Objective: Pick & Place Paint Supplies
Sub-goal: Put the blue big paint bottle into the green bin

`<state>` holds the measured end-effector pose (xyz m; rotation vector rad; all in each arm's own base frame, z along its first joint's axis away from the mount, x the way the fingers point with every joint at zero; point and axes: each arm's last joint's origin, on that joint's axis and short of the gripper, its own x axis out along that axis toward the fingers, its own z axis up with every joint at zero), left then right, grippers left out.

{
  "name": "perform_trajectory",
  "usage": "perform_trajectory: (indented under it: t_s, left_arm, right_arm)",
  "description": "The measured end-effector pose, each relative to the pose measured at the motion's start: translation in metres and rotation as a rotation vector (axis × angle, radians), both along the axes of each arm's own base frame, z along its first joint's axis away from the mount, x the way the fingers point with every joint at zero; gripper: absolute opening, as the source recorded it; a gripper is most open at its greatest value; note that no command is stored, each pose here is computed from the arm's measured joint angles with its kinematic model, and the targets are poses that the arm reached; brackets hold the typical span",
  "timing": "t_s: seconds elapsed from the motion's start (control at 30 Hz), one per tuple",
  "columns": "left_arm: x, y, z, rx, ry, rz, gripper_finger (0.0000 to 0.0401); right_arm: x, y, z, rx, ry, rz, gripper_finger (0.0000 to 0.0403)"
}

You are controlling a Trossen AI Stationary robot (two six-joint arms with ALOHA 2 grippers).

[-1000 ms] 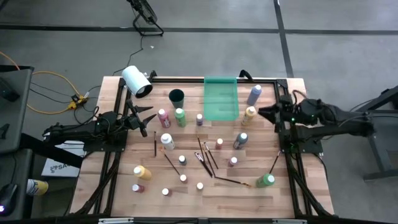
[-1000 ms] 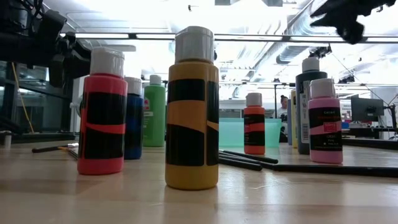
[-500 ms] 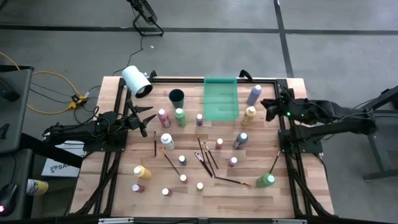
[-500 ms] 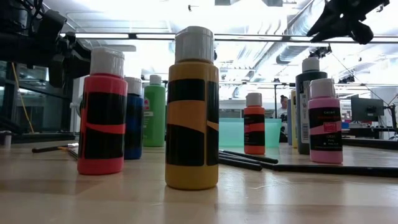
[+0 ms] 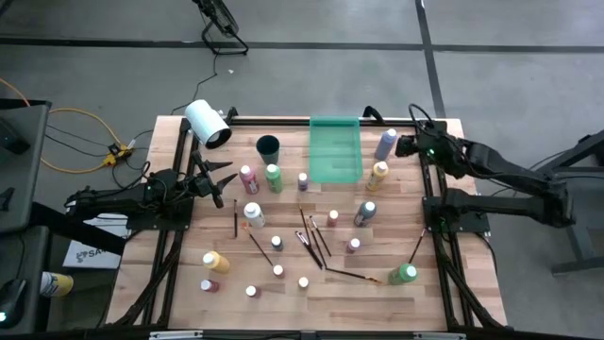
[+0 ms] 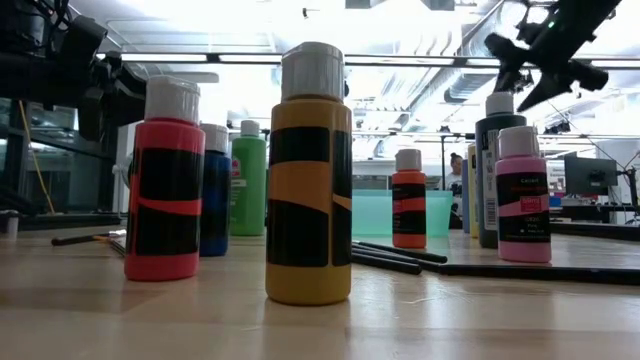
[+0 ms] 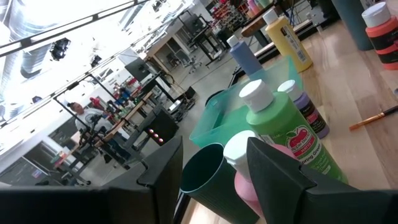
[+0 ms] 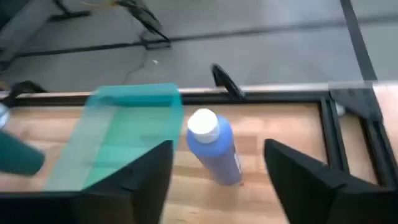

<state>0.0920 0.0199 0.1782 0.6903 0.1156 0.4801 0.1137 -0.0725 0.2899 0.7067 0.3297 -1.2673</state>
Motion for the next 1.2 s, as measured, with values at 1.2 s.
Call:
perform_trajectory:
  t_s: [1.2]
  left_arm:
    - [0.000, 0.000, 0.000, 0.000, 0.000, 0.000, 0.0173]
  right_arm:
    - [0.059, -0.094, -0.019, 0.414, 0.131, -0.008, 0.0250]
